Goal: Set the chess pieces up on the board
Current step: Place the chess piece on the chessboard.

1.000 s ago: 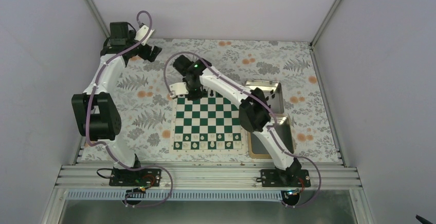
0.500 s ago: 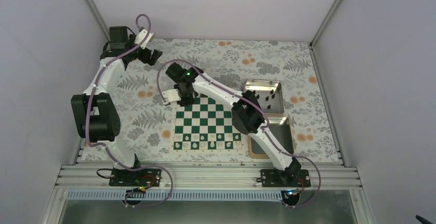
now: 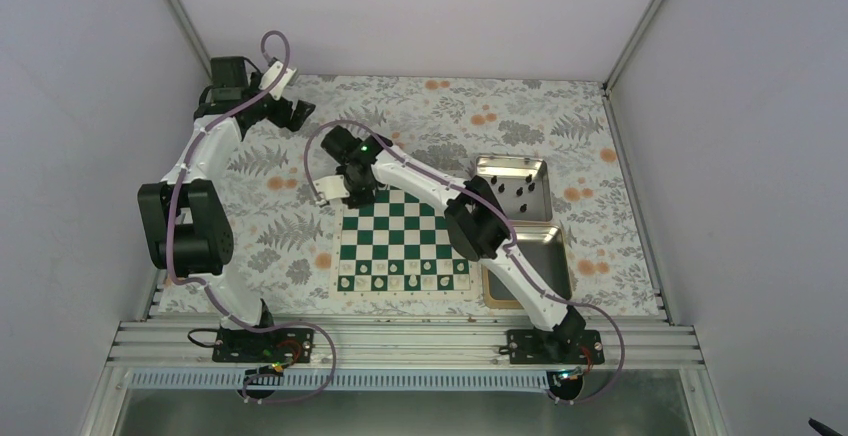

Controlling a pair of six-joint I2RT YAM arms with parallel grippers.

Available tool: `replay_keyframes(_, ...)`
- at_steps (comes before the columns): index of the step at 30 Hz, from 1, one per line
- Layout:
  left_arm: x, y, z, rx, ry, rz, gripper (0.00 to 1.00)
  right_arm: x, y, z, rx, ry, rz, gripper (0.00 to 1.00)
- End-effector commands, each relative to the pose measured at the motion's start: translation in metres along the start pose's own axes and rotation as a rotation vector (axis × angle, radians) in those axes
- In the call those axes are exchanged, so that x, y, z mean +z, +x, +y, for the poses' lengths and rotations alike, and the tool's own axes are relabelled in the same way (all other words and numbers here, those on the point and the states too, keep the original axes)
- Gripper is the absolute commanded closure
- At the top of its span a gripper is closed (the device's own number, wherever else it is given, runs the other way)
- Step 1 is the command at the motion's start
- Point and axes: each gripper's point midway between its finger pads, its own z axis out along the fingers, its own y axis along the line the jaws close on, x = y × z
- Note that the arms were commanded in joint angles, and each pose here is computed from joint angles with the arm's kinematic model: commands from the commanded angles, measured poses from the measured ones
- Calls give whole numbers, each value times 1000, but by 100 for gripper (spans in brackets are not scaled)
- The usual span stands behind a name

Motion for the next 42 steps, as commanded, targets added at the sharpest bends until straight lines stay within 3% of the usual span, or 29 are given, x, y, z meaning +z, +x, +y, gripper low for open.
replay_keyframes(1, -12, -17, -2, 9, 11, -62, 0, 1, 5, -11, 0, 28, 1, 94)
replay_keyframes(42, -13, -14, -5, -3, 37, -77, 0, 3, 16, -7, 18, 2, 13, 86)
